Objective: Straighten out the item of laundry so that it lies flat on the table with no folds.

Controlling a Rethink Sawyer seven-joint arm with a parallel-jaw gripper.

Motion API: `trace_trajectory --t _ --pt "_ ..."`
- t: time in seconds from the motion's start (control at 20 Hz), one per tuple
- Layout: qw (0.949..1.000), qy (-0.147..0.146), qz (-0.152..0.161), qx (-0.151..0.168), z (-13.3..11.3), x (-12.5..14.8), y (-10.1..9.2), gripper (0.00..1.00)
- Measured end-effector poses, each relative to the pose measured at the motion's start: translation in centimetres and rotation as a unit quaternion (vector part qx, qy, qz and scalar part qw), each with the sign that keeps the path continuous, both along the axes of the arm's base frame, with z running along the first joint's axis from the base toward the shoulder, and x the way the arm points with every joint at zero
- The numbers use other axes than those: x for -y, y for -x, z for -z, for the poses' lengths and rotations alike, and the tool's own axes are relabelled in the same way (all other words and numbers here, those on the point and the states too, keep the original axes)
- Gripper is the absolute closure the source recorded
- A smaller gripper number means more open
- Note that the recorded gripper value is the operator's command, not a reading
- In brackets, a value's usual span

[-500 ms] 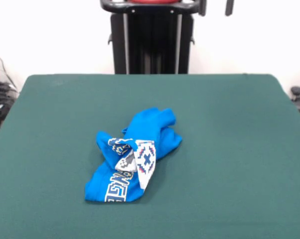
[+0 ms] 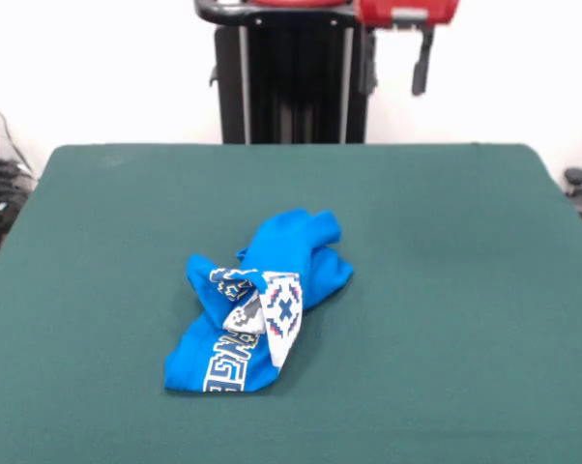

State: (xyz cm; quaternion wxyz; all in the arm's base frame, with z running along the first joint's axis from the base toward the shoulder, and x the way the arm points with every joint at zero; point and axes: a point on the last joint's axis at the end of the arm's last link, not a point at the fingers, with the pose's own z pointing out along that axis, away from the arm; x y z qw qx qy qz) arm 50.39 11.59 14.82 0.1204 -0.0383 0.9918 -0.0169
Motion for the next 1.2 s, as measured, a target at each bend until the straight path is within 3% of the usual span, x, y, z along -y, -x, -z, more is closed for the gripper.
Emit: trace_trajectory --t 0.55,0.8,1.2 --pt "0.9994 -0.008 0.015 -0.032 8.9 -0.7 -1.7 0.00" --pt "0.9992 -0.010 0.023 -0.031 10.7 -0.1 -3.3 0.00" --pt "0.9990 -0.010 0.041 -0.016 10.9 2.3 -8.0 0.00"
